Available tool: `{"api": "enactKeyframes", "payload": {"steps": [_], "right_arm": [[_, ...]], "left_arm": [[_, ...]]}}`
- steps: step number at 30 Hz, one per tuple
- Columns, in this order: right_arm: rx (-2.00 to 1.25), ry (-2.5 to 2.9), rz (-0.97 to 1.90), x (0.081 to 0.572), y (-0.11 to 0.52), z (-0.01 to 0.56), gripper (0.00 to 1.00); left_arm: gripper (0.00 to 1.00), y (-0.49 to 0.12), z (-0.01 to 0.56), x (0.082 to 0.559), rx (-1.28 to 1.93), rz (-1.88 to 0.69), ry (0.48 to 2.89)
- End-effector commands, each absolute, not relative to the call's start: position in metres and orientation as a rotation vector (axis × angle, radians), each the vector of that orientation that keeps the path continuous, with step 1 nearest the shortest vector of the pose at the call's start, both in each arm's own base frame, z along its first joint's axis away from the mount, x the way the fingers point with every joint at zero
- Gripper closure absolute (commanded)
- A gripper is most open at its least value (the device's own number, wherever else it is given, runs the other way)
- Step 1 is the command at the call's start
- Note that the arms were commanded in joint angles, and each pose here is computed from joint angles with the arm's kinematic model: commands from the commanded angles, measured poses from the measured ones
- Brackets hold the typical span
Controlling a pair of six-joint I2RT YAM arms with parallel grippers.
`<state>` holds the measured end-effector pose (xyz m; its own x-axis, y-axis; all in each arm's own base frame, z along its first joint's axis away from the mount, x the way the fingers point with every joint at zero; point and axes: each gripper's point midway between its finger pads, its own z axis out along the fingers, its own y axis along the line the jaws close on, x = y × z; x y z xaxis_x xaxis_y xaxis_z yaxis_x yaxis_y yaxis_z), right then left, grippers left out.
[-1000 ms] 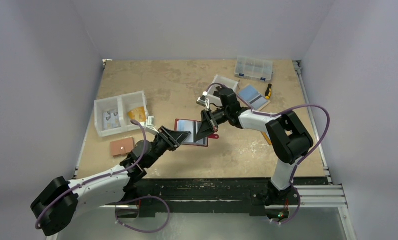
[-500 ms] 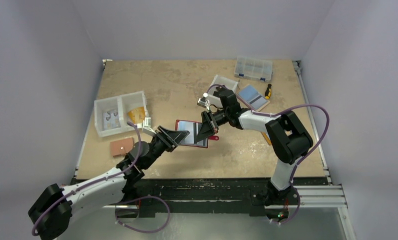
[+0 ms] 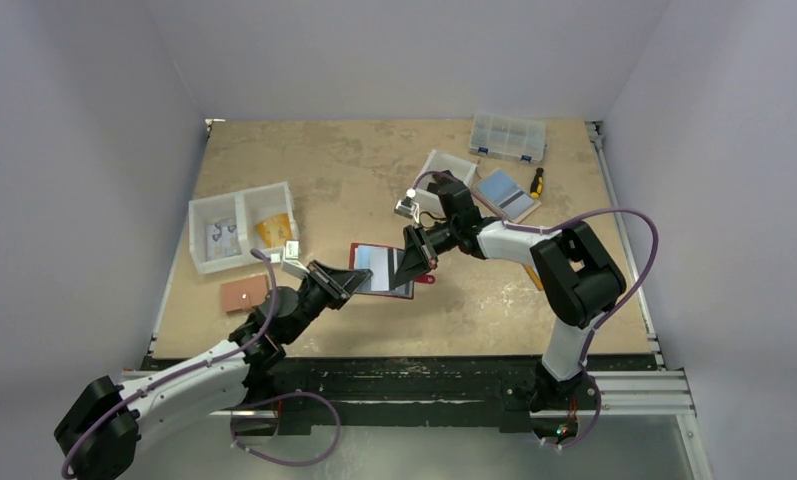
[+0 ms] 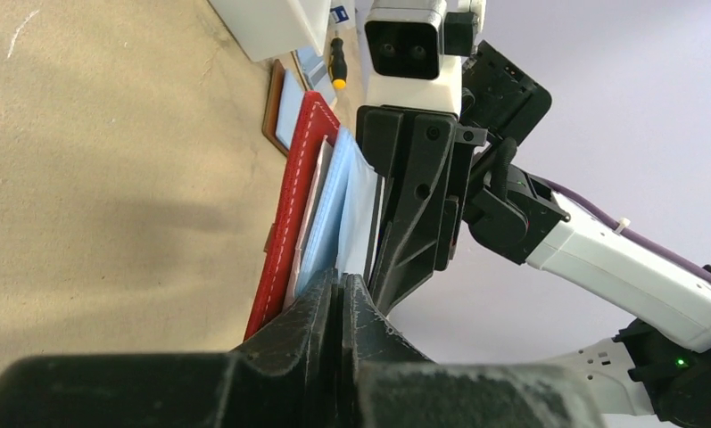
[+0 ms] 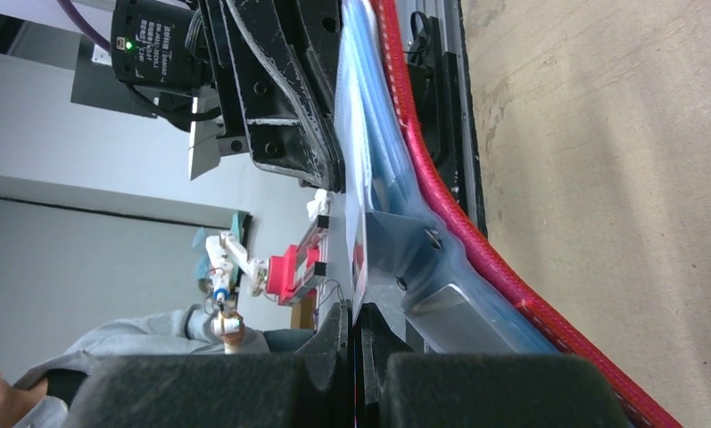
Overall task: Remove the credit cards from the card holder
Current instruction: Remove the credit card from the card holder.
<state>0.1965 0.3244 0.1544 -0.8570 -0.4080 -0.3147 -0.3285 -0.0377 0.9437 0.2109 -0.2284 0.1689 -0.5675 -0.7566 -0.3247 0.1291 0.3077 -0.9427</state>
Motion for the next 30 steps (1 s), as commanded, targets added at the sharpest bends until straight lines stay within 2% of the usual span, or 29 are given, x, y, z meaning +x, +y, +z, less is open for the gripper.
{"api": "enactKeyframes", "payload": {"steps": [1, 12, 19, 21, 23, 25, 30], "right_arm": [[0.885, -2.141, -2.075, 0.198, 0.323, 0.148, 1.0], [0.931, -2.387, -1.841, 0.201, 0.312, 0.094, 1.0], [1.112, -2.56, -1.651, 0.215, 0.301, 0.081, 1.0], [1.208, -2.584, -1.634, 0.218, 0.298, 0.086, 1.0], [1.299, -2.587, -1.635, 0.219, 0.295, 0.094, 1.0], [1.381, -2.579, -1.638, 0.218, 0.294, 0.102, 1.0], [1.566, -2.534, -1.632, 0.213, 0.287, 0.118, 1.0]], "left_arm": [[1.0, -0.222, 0.174, 0.212, -0.607, -1.376, 1.729], [1.0, -0.194, 0.115, 0.209, -0.711, -1.219, 1.793], [0.98, -0.166, 0.039, 0.194, -0.795, -0.931, 2.035], [0.75, -0.157, 0.042, 0.194, -0.816, -0.821, 2.087], [0.6, -0.146, 0.046, 0.192, -0.82, -0.71, 2.126], [0.51, -0.138, 0.055, 0.191, -0.823, -0.633, 2.147], [0.38, -0.131, 0.075, 0.186, -0.839, -0.547, 2.197]]}}
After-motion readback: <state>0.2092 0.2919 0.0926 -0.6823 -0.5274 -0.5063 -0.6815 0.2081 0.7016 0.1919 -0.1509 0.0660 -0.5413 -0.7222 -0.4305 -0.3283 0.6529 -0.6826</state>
